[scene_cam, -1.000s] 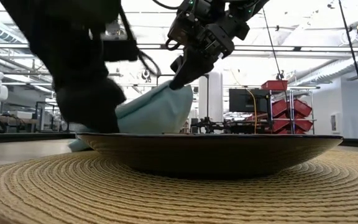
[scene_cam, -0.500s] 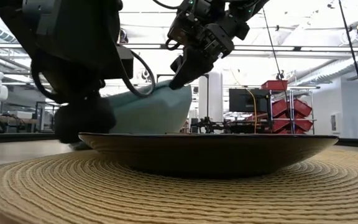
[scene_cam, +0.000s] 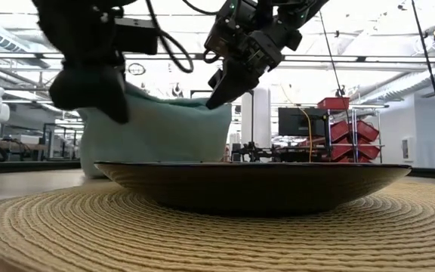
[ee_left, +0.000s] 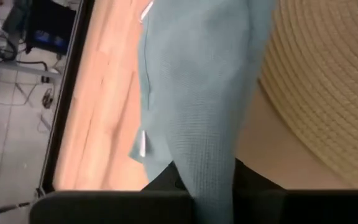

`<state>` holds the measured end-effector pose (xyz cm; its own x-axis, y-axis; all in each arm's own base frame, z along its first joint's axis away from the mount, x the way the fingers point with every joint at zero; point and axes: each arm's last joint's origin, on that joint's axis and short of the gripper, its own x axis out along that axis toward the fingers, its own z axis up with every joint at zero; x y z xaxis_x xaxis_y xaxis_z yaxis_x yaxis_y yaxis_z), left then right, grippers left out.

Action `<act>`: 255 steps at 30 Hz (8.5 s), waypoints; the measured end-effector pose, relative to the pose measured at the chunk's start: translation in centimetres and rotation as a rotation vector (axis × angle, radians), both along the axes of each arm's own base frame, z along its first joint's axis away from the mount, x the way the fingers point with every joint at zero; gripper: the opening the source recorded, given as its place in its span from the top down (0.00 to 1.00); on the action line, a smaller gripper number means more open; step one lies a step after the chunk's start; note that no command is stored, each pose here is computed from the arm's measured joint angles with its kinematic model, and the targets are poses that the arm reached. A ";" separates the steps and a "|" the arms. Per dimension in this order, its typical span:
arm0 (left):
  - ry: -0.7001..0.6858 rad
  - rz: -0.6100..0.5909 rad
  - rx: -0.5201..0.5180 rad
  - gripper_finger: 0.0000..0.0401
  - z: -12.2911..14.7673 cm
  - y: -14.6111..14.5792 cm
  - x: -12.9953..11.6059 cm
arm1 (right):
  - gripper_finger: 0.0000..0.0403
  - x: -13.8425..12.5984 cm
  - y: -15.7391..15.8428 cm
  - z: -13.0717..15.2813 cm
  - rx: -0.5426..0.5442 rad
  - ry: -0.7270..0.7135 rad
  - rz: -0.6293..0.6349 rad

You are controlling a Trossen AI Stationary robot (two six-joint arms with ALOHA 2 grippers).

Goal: Set table place
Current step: Fold the blue napkin

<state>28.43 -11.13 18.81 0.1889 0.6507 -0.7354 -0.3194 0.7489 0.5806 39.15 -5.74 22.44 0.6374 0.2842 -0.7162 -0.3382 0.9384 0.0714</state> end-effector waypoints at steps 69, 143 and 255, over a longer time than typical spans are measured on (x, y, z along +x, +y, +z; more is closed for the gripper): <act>-0.045 0.225 -0.221 0.44 -3.9 18.0 -3.2 | 0.89 5.8 -16.1 -3.8 0.174 -0.087 -0.296; -0.061 0.159 -0.520 0.36 -4.6 18.7 -7.0 | 0.59 7.6 -12.0 -6.7 0.286 0.044 -0.291; -0.860 -0.249 -0.103 1.00 26.8 17.8 -9.0 | 0.75 -6.9 -3.7 3.0 0.205 -0.322 -0.162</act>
